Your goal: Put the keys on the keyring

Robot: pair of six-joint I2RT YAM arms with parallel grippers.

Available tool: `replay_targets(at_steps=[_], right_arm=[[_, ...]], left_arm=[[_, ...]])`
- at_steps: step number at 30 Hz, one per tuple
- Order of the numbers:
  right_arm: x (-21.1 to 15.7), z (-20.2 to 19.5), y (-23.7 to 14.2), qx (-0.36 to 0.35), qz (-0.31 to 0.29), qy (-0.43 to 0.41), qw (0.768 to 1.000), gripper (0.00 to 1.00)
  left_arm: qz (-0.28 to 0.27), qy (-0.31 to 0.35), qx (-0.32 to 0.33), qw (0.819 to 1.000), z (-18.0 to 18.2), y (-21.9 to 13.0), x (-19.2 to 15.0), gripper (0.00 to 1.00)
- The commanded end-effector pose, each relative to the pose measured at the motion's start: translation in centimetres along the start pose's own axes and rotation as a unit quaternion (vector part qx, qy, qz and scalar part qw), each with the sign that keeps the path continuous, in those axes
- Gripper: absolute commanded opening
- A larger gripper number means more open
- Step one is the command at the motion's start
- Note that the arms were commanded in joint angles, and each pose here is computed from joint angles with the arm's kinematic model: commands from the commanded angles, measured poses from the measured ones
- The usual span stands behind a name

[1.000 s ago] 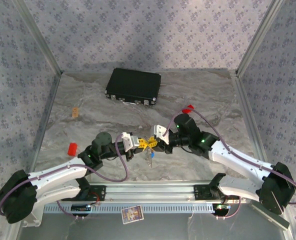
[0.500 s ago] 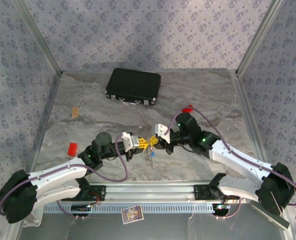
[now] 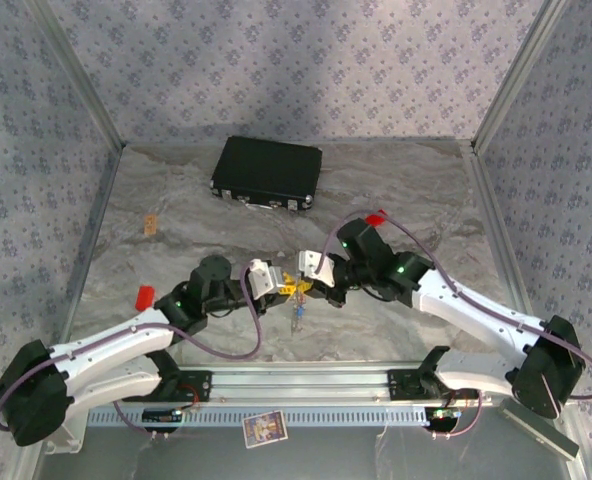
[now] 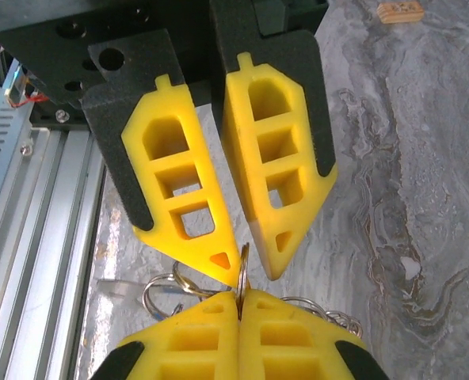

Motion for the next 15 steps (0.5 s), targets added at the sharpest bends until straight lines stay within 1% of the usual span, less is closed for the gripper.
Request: replay_targets(at_steps=[1,3,4,5,6,9,11,15], right_arm=[[1.3,0.6,-0.4,0.016,0.007,-0.031,0.999,0.0],[1.6,0.7,-0.6,0.019,0.003,-0.03,0.999,0.0],[1.6,0.6,-0.7,0.014,-0.004,-0.027,1.0,0.02],[1.6,0.5,-0.9,0.006,-0.015,-0.023,1.0,0.12],[1.3,0.4,-1.1,0.0,-0.025,-0.015,1.0,0.2],[0.5,0.2,-1.6,-0.013,-0.055,0.008,0.998,0.36],[-0.2,0.2,-1.5,-0.015,-0.067,0.023,0.997,0.38],[-0.8,0.2,-1.0,-0.013,-0.082,0.041,0.996,0.38]], left_arm=[[0.003,0.016,0.001,1.0,0.2,-0.2,0.9,0.08],[-0.001,0.018,-0.004,1.0,0.1,-0.3,1.1,0.0],[-0.003,0.019,-0.005,1.0,0.1,-0.4,1.1,0.0],[-0.007,0.019,-0.004,1.0,0.1,-0.5,1.2,0.0],[-0.014,0.02,-0.003,1.0,0.0,-0.6,1.2,0.0],[-0.04,0.016,0.002,0.999,-0.2,-0.8,1.2,0.0],[-0.058,0.012,0.002,0.998,-0.2,-0.9,1.3,0.0],[-0.079,0.009,-0.001,0.997,-0.4,-0.8,1.2,0.0]])
Point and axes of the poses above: each hand's point on the last joint's axis, 136 mm out from that joint toward the fingers, its own y axis out along the fingers, its own z axis along the line the jaws close on, x = y × z, the point moved 8 cm from there along -y, back along the fingers, and after that the axes turned 5 degrees about y, right-handed, at the moved point
